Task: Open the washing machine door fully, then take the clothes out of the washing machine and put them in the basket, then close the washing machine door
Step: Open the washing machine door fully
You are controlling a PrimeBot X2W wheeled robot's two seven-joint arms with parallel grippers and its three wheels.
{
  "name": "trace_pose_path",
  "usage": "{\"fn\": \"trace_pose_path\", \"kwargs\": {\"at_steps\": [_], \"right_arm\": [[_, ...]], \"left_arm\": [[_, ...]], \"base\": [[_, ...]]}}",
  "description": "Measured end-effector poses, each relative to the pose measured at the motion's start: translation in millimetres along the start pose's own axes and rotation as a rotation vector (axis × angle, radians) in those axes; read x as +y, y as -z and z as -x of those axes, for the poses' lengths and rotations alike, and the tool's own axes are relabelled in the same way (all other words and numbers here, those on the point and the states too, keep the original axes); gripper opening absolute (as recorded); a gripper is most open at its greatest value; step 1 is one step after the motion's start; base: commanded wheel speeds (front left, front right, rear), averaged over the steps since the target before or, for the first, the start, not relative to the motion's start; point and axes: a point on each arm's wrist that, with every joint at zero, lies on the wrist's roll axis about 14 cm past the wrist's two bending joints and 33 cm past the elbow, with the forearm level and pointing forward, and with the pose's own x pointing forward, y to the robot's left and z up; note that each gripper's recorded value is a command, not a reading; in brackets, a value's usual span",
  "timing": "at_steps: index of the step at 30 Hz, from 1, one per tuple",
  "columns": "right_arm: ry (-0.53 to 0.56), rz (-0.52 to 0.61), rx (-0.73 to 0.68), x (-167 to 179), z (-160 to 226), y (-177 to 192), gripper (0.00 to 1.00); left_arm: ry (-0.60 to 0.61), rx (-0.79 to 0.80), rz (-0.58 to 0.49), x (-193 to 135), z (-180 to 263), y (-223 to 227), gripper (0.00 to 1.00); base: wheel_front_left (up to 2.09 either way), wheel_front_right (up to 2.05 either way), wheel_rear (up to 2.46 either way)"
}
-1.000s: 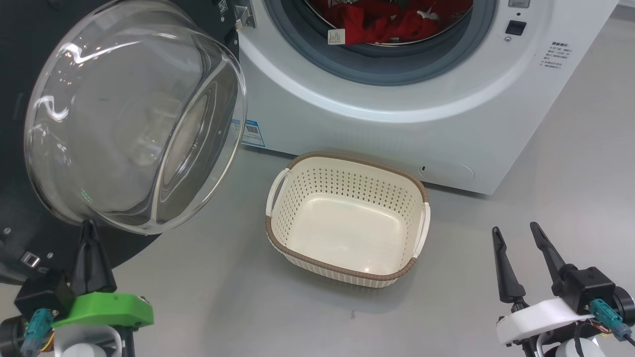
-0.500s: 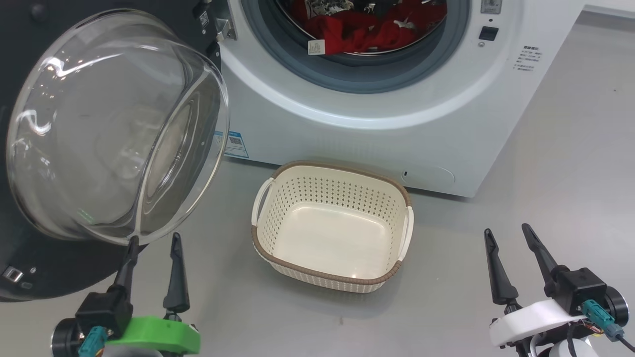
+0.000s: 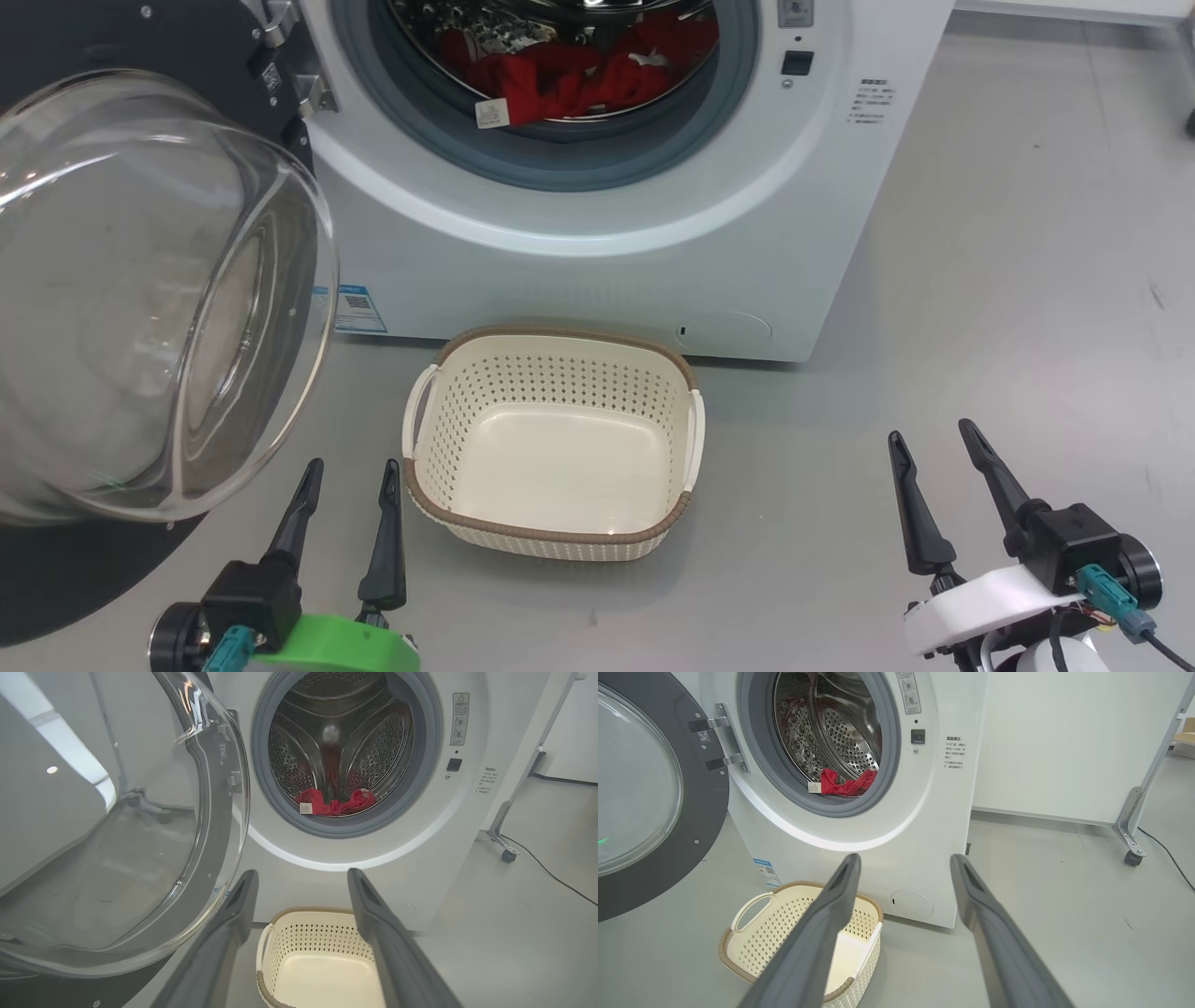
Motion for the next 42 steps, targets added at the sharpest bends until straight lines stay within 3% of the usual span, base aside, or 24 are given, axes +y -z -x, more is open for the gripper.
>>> {"fn": "trace_pose_path", "kwargs": {"at_steps": [22,42], "right_arm": [[0.203,-0.026,-0.046,-48.6,40.8,-14.1,1.00],[0.212,-0.030,-0.053,-48.6,40.4,-16.1,1.00]], "left_arm": [[0.168,0.083,-0.008,-56.6,-17.8,28.0,1.00],[0.159,0.113,-0.022,-56.4,-16.3,36.1,1.00]], "base": [[0.00,0.00,0.00],[0.00,0.00,0.00]]}}
